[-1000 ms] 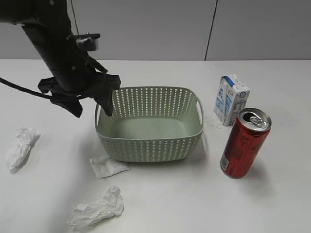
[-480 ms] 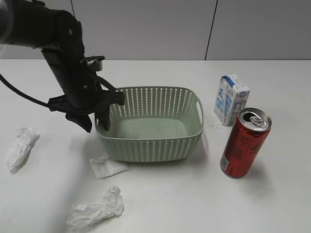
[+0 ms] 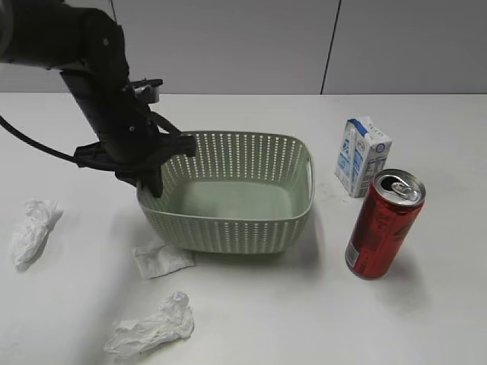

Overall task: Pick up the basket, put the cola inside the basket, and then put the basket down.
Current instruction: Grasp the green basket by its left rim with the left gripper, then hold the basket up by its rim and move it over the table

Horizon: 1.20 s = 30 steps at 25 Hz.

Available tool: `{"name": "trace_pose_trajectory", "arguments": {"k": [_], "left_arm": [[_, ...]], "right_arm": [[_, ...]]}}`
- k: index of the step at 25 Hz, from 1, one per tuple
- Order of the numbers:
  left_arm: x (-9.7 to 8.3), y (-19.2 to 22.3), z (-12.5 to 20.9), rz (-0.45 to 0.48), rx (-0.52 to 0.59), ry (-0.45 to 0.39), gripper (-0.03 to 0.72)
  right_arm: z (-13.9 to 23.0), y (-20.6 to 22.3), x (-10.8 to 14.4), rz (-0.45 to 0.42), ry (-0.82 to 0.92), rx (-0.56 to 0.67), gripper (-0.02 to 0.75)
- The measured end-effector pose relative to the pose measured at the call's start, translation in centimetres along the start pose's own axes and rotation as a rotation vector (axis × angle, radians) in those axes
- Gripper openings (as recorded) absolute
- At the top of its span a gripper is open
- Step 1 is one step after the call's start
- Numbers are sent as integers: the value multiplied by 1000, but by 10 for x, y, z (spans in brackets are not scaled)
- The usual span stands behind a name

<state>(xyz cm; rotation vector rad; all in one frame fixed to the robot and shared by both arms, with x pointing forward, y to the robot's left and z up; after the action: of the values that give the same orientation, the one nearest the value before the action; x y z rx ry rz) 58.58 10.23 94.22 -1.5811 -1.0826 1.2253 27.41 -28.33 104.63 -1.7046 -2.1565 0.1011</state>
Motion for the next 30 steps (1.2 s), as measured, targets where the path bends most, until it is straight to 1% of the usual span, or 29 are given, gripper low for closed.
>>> {"name": "trace_pose_trajectory", "arguments": {"k": [3,5,7,10,11,13,15,17,22,26,30], "left_arm": [[-3,-30,1,19,-51,8,-1],[-4,-49,3,25,-70,16,-1],[-4,-60,6,21,-82,27,-1],[-2,-67,8,-2,-82,46,-1],[0,-67,9,-14,-78,53,-1],[2,-67,10,-29,-66,59,-1],[2,-67,11,-32,-63,61,-1],[2,-67,11,-32,-63,61,-1],[2,-67,11,-29,-63,59,-1],[-1,-67,9,-6,-77,47,-1],[-3,-67,6,5,-105,44,-1]], "right_arm": [[-7,-4,3,1,1,23,552],[-14,-2,5,13,5,89,552],[-20,4,7,33,10,196,552],[-30,19,11,60,-13,402,552],[-36,26,13,55,-29,465,552],[-47,39,21,16,-60,563,561],[-63,57,31,-31,-45,616,608],[-76,74,37,-56,-29,657,653],[-92,122,42,-60,7,768,672],[-89,161,42,-45,26,865,672],[-69,191,49,-38,36,967,672]]}}
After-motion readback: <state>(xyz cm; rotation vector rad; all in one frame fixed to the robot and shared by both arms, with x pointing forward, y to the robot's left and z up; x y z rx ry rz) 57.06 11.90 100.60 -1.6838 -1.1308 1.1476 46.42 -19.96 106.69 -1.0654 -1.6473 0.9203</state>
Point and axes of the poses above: a point on each arm's last joint axis where the gripper is mounted, y pointing out along that axis toward the gripper, x along the wrist's bending axis when the last joint is at zero, z = x × y, the point moved 3 cm from there along y, pointing out along that axis toward the gripper, and after that the axes turned 2 degrees about y, right-handed, at the moved point
